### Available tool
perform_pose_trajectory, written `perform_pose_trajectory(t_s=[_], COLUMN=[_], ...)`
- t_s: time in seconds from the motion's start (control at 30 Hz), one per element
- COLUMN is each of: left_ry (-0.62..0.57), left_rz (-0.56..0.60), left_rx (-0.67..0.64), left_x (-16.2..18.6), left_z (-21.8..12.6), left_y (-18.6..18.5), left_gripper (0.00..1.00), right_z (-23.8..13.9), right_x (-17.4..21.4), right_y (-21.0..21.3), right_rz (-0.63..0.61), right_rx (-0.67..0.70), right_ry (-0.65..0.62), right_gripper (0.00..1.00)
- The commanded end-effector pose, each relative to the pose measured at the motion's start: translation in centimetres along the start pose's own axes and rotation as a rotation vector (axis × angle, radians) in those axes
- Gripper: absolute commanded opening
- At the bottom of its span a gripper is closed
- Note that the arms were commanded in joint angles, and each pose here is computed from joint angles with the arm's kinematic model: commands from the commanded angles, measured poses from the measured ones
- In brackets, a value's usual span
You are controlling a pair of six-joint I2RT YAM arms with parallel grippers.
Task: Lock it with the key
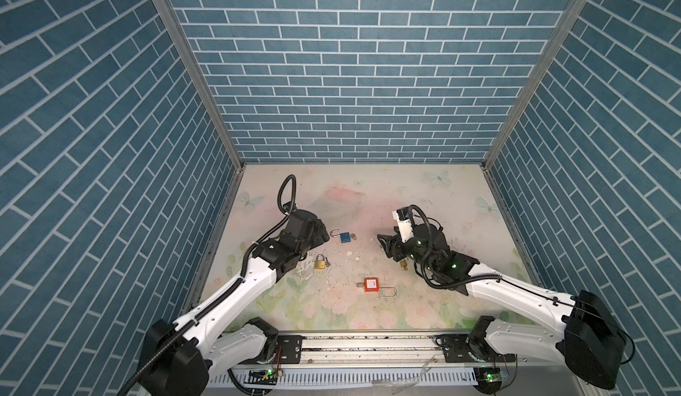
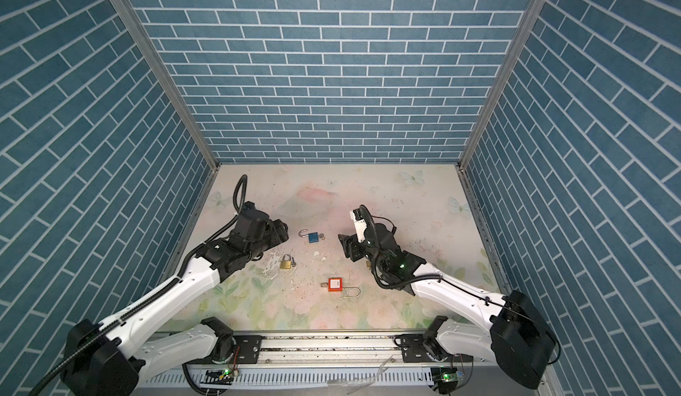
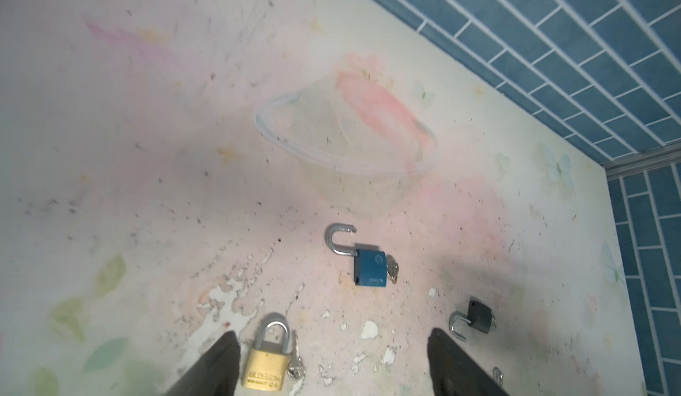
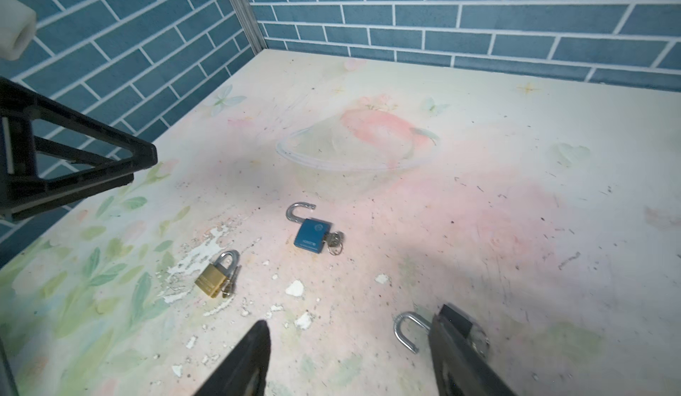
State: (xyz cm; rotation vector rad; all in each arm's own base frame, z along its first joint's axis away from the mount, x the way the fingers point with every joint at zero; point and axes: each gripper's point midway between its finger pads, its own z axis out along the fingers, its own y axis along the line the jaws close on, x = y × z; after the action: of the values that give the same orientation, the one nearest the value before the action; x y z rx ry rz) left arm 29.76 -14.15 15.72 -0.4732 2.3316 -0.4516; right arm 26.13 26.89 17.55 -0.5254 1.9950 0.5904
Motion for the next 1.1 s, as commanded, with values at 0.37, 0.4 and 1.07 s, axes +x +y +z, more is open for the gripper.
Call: perform_pose_trajectory(t_s=[0.37, 0.4, 1.07], left_ry=[0.198, 0.193, 0.151], left_rz=[-0.241, -0.244, -0.283], left_rx=[0.003, 0.003, -0.148], left_x=[6.5, 6.5, 4.6], left_z=[7.1, 7.5, 15.1], left_y=[-4.3, -4.5, -3.4], left_gripper=[0.88, 0.88, 0.87], right_z=[-0.5, -0.6, -0.5], right_x=[-0.3, -0.2, 0.1], right_y=[-1.1, -1.0, -1.7], right_rz=[-0.015, -0.014, -0.019], right_rx=[-0.004, -0.013, -0.017], right_ry=[-0.031, -0.031, -0.014], right_gripper=[0.82, 0.82, 0.82])
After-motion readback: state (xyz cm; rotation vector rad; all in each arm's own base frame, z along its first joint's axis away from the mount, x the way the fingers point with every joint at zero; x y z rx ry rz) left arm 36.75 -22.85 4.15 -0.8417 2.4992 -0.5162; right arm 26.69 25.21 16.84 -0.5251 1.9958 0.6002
